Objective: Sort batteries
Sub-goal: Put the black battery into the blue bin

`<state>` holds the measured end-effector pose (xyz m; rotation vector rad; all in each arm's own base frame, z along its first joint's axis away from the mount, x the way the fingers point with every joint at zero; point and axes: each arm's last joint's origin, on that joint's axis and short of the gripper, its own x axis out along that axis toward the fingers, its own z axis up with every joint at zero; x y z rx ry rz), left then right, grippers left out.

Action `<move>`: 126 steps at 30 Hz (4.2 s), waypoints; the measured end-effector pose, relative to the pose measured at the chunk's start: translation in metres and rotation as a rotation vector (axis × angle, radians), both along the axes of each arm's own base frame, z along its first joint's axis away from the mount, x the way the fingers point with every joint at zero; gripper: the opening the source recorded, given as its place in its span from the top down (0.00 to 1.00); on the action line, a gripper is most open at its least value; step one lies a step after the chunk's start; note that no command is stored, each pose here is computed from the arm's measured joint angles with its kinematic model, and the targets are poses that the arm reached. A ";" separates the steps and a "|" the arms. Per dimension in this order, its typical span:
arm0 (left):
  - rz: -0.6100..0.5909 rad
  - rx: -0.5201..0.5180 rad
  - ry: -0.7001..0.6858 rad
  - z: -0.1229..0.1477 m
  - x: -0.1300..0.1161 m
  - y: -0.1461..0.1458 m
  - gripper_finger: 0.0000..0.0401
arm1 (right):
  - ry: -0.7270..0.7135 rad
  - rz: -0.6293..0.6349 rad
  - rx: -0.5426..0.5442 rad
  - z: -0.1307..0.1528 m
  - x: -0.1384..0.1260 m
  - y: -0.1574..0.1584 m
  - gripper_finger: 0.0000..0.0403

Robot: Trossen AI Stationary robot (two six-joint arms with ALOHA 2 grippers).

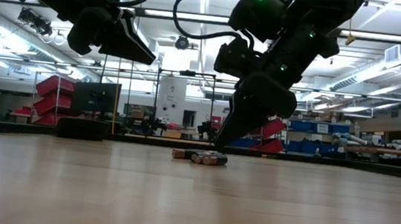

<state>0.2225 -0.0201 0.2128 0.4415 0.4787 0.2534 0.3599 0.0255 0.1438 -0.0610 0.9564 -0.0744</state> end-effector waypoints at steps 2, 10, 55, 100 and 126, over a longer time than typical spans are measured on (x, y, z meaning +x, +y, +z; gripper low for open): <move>0.000 0.000 0.000 0.000 0.000 0.000 0.70 | 0.006 0.000 0.000 0.000 0.000 0.000 0.58; 0.000 0.000 0.000 0.000 0.000 0.000 0.70 | 0.065 0.005 -0.007 -0.018 0.000 0.001 0.58; 0.000 0.000 0.000 0.000 0.000 0.000 0.70 | -0.022 0.031 0.048 -0.022 0.007 0.027 0.66; 0.002 -0.003 -0.002 0.000 0.000 0.000 0.70 | -0.109 -0.082 0.110 0.006 0.003 0.032 0.94; 0.001 -0.001 -0.003 0.000 0.000 0.000 0.70 | 0.764 -1.241 0.597 0.117 -0.210 0.110 0.91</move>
